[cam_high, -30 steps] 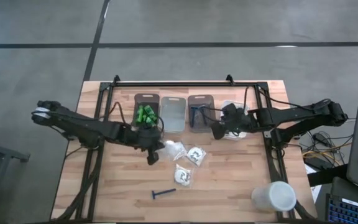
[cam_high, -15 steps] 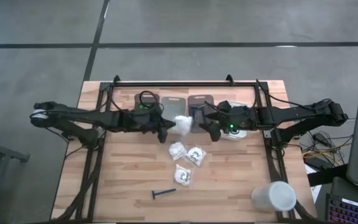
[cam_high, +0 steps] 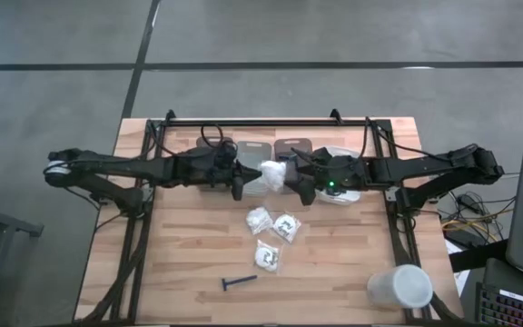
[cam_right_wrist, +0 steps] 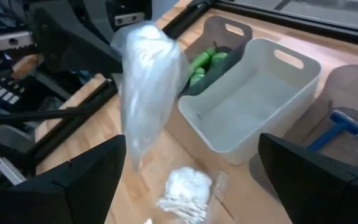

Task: Pick & Place Travel size toiletries
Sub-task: Put the white cotton pack into the gray bin

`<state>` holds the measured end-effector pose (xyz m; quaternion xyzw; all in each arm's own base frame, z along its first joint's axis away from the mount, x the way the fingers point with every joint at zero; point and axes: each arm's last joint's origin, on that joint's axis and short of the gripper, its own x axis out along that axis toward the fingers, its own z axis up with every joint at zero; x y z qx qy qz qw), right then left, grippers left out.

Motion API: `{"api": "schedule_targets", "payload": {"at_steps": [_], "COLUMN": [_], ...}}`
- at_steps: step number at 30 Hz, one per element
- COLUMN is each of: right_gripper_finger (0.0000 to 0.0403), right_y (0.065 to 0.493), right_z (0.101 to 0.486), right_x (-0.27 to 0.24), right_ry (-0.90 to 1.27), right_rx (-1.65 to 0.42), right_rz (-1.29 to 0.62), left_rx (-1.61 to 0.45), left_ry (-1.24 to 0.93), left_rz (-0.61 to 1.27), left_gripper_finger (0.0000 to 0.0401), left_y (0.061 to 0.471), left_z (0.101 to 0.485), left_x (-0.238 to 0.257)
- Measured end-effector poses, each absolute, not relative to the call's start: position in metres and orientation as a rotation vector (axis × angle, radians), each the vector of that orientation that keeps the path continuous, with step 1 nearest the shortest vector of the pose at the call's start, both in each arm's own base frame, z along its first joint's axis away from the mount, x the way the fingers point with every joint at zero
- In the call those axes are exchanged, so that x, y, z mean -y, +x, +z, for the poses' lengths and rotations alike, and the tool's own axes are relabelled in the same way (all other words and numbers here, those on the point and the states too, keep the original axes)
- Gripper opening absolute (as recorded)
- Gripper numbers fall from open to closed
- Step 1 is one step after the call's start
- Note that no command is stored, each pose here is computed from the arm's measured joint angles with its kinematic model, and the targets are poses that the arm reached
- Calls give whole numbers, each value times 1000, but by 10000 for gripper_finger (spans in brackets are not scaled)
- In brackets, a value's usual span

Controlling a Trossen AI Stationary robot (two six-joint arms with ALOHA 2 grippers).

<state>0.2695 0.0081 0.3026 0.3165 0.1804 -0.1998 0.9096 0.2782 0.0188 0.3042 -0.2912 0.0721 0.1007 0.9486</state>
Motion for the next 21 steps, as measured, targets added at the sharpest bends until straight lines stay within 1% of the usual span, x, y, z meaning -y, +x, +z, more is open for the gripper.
{"api": "schedule_targets", "payload": {"at_steps": [4, 8, 12, 17, 21], "right_gripper_finger": [353, 353, 360, 362, 352], "right_y": [280, 286, 289, 292, 298], "right_z": [304, 297, 294, 298, 297], "right_x": [-6, 0, 5, 10, 15], "right_ry": [681, 687, 692, 720, 747], "right_rx": [-328, -339, -347, -309, -301], "right_rz": [-330, -346, -355, -291, -253], "left_rx": [-145, -142, -140, -140, -132], "left_ry": [-595, -589, -588, -582, -571], "left_rz": [202, 203, 183, 176, 182], "left_gripper_finger": [3, 2, 4, 2, 3], "left_y": [278, 278, 278, 278, 278], "left_z": [304, 305, 305, 306, 306], "left_x": [-24, -25, -25, -25, -25]}}
